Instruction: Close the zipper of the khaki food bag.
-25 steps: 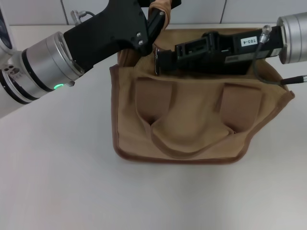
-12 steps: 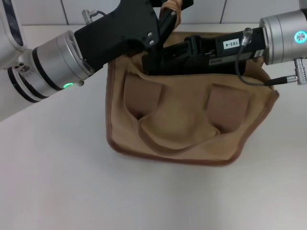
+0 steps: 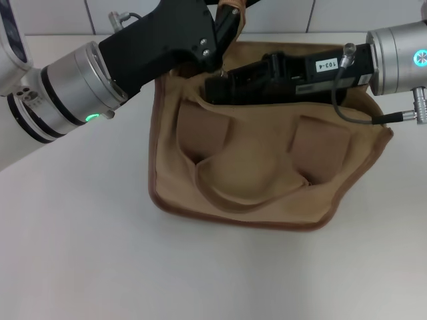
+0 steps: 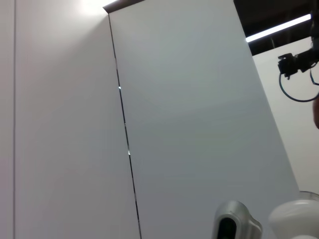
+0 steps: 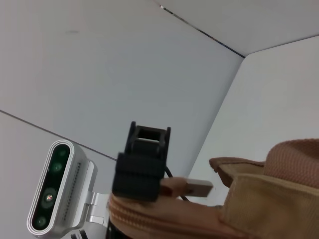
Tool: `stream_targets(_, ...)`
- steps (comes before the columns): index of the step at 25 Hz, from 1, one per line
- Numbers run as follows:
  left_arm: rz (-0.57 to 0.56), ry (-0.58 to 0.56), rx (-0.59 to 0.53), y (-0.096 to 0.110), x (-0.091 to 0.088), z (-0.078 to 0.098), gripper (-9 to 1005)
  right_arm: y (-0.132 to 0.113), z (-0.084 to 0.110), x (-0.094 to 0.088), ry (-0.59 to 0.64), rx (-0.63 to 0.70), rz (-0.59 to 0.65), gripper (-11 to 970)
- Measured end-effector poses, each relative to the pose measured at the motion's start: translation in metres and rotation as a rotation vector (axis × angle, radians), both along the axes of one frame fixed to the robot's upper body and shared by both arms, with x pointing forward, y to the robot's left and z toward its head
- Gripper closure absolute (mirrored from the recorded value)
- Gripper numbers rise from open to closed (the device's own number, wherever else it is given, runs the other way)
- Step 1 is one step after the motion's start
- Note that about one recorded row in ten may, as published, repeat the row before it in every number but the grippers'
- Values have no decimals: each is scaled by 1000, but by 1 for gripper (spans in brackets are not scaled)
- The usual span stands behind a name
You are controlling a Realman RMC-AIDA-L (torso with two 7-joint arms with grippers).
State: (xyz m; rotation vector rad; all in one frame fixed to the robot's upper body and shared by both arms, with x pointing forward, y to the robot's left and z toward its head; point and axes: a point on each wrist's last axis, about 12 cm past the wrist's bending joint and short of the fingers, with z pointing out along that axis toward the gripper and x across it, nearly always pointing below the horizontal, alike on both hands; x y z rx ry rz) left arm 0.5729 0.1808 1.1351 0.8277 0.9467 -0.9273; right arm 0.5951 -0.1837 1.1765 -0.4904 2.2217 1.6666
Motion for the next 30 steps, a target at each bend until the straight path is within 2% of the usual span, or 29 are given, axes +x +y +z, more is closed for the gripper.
stream_targets(12, 18, 4, -9, 4, -1, -1, 903, -13, -6, -2, 11, 1, -44, 812)
stream_targets(20, 40, 6, -20, 8, -1, -2, 899, -30, -1, -6, -19, 54, -52, 850)
stream_targets(26, 38, 9, -21, 8, -1, -2, 896, -31, 1, -7, -60, 58, -27, 843)
stream_targets(30, 36, 9, -22, 8, -1, -1, 894, -32, 3, -4, -76, 47, -25, 775)
